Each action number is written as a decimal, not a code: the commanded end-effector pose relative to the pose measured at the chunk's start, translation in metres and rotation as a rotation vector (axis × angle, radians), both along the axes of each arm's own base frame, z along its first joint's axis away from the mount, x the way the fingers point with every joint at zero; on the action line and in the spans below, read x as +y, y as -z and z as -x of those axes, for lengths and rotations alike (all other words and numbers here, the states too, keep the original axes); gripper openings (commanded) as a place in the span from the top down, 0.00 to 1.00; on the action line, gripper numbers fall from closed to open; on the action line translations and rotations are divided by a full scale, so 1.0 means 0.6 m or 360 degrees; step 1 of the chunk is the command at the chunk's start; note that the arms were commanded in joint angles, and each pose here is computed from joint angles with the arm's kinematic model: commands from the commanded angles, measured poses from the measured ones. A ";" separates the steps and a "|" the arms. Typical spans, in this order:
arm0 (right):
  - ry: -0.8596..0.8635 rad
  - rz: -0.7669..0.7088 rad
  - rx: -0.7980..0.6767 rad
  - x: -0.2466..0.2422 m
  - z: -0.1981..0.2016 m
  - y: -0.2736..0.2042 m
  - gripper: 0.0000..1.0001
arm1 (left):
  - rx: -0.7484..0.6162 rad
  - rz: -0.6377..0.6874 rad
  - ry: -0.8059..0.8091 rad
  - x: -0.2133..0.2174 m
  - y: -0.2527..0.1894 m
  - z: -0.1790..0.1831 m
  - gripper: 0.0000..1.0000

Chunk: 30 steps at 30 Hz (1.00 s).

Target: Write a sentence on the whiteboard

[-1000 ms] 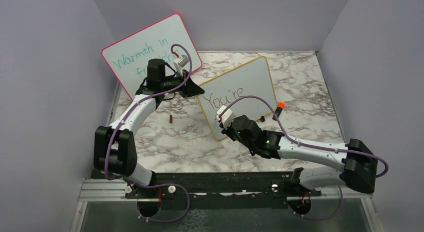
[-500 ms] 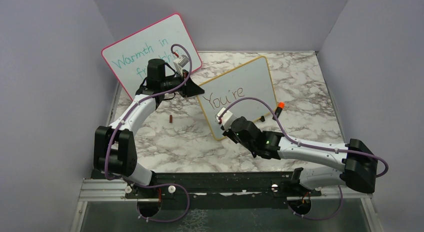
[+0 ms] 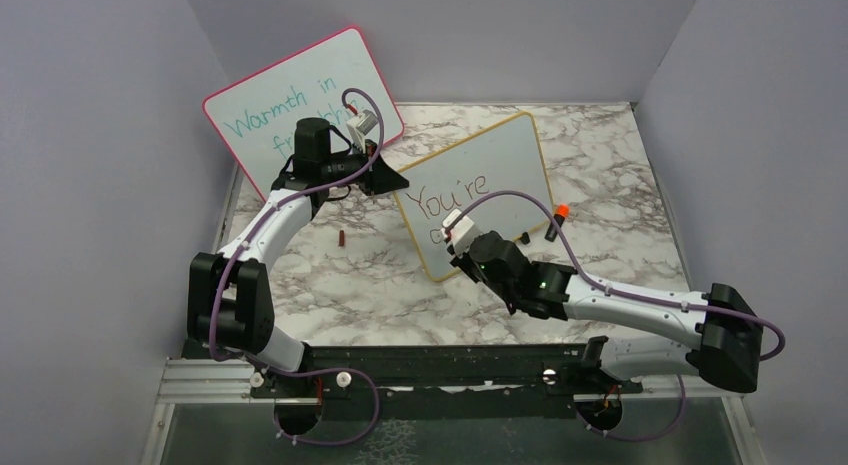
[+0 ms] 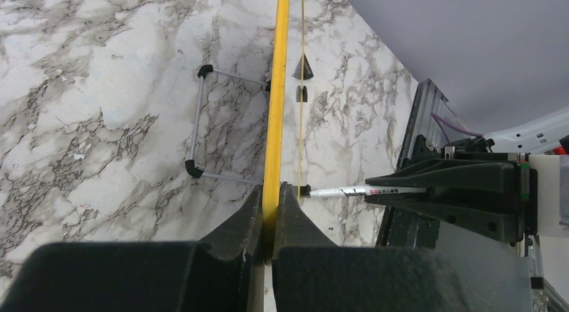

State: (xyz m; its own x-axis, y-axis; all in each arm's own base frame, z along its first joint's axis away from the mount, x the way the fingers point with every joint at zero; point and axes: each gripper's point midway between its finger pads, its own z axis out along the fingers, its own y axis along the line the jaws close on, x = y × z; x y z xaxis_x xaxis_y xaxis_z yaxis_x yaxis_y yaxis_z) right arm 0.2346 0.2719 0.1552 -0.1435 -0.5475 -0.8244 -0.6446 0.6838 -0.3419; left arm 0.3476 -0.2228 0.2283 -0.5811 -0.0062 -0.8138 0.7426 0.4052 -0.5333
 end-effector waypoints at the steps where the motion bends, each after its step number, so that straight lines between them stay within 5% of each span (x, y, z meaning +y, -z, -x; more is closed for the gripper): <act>1: 0.0105 -0.0039 -0.0077 -0.013 -0.015 -0.018 0.99 | 0.0177 -0.0131 -0.0031 0.012 0.081 0.013 1.00; 30: 0.0134 -0.0062 -0.0119 0.004 -0.035 -0.012 0.99 | 0.0182 -0.0130 -0.0024 0.011 0.083 0.013 1.00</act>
State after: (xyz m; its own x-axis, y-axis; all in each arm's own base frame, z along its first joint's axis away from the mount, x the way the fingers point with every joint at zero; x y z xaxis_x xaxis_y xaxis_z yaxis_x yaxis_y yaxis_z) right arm 0.2502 0.2662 0.1567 -0.1440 -0.5305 -0.8354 -0.5612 0.7391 -0.3726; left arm 0.3477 -0.2228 0.2282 -0.5811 -0.0062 -0.8138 0.7424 0.4055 -0.5332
